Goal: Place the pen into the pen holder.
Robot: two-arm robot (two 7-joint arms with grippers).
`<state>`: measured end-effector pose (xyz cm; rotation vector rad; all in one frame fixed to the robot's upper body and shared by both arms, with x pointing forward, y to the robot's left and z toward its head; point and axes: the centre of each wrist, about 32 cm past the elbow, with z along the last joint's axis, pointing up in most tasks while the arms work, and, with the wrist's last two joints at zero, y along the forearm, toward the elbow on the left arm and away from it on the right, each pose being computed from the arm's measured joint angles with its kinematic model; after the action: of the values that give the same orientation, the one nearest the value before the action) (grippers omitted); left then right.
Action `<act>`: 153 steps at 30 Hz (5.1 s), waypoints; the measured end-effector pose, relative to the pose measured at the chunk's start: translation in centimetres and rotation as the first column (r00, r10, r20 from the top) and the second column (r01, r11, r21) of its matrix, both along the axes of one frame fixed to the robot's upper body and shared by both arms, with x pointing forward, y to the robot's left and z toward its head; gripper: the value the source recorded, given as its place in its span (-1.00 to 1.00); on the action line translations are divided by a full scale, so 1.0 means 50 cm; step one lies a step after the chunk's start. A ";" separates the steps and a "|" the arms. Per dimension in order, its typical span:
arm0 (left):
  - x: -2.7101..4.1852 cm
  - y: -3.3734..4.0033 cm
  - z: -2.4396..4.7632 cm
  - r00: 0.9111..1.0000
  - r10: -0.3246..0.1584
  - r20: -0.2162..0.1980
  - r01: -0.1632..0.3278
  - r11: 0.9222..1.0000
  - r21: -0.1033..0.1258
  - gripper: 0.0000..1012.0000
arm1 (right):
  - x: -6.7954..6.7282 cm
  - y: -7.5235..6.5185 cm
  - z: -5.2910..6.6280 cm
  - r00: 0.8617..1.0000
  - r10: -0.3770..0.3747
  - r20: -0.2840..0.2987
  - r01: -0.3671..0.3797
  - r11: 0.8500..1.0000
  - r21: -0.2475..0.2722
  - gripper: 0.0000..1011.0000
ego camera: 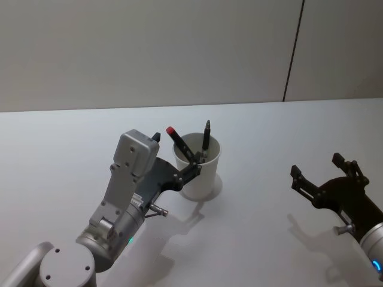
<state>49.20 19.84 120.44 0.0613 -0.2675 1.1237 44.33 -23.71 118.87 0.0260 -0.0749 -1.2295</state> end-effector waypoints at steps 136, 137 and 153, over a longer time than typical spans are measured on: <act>0.000 0.000 0.000 1.000 0.000 0.000 0.000 1.000 0.000 0.98 | 0.000 0.000 0.000 1.000 0.000 0.000 0.000 1.000 0.000 0.98; 0.000 0.000 0.000 1.000 0.000 0.000 0.000 1.000 0.000 0.98 | 0.000 0.000 0.000 1.000 0.000 0.000 0.000 1.000 0.000 0.98; 0.000 0.000 0.000 1.000 0.000 0.000 0.000 1.000 0.000 0.98 | 0.000 0.000 0.000 1.000 0.000 0.000 0.000 1.000 0.000 0.98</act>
<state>49.20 19.84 120.44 0.0612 -0.2676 1.1237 44.33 -23.71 118.87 0.0260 -0.0749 -1.2295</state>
